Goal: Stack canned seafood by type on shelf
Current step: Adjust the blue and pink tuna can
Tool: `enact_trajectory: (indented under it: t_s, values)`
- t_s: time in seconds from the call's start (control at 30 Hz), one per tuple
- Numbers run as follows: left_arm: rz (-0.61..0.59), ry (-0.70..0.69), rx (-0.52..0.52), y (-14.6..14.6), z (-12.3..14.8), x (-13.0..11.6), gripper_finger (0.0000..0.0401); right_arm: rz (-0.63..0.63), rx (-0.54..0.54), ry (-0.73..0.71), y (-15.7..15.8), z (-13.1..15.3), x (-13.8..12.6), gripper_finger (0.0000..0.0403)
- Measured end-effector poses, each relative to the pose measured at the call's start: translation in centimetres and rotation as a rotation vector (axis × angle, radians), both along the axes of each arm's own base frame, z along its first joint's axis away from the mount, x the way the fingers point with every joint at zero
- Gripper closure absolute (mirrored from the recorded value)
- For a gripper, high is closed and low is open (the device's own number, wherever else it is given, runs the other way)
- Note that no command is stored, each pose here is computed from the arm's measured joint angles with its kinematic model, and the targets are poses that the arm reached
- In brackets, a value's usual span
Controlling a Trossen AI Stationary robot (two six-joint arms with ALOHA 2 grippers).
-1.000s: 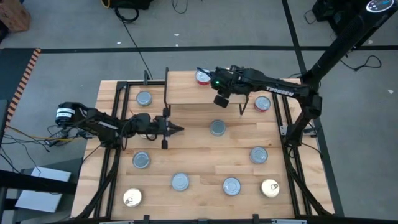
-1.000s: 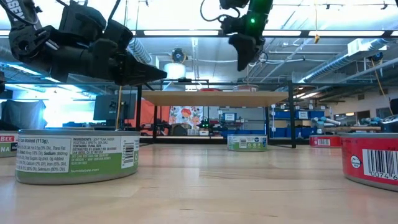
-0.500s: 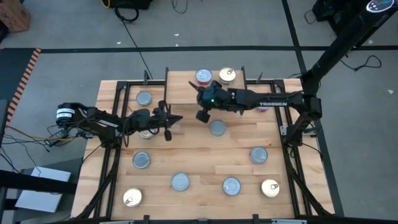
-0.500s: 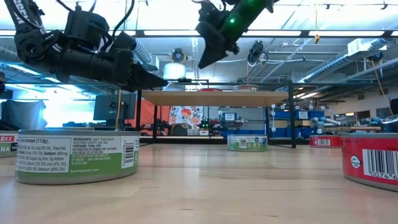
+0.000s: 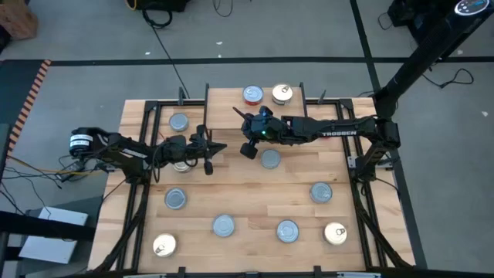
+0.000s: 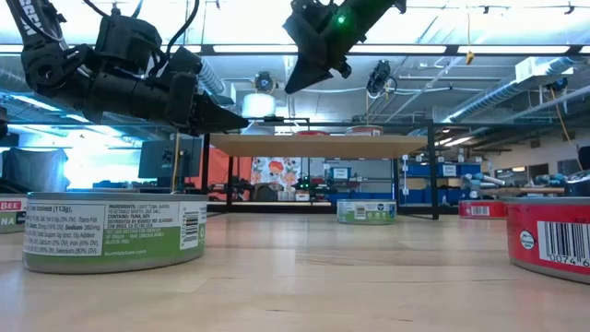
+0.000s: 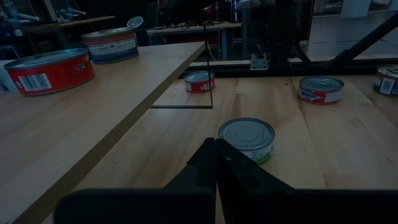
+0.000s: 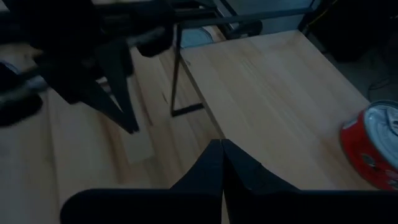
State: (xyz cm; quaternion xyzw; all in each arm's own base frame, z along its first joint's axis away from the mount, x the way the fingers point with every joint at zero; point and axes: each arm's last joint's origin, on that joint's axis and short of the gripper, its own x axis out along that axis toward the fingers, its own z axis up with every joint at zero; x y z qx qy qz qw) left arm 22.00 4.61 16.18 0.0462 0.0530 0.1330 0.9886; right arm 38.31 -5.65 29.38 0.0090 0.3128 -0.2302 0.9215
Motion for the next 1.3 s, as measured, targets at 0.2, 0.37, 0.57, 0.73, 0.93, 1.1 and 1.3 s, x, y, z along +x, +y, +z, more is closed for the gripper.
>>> enact_trajectory:
  t_s: [0.2,0.37,0.57,0.73,0.93,1.1,1.3]
  values:
    - [0.000,0.000,0.000,0.0,0.0,0.0,0.0394,-0.025,0.049,-0.029,0.6,0.0,0.1,0.0392]
    - [0.000,0.000,0.000,0.0,0.0,0.0,0.0394,-0.031,0.072,-0.044,1.1,0.0,0.2,0.0394]
    - [0.000,0.000,0.000,0.0,0.0,0.0,0.0394,-0.036,0.076,-0.056,1.1,0.1,0.2,0.0394]
    - [0.000,0.000,0.000,0.0,0.0,0.0,0.0394,-0.035,0.073,-0.066,1.0,0.2,0.3,0.0394]
    - [0.000,0.000,0.000,0.0,0.0,0.0,0.0394,-0.033,0.071,-0.065,1.0,0.2,0.3,0.0394]
    - [0.000,0.000,0.001,0.0,0.0,0.0,0.0394,-0.033,0.071,-0.065,1.0,0.2,0.3,0.0394]
    - [0.000,0.000,0.000,0.0,0.0,0.0,0.0394,-0.033,0.071,-0.065,1.0,0.2,0.3,0.0393]
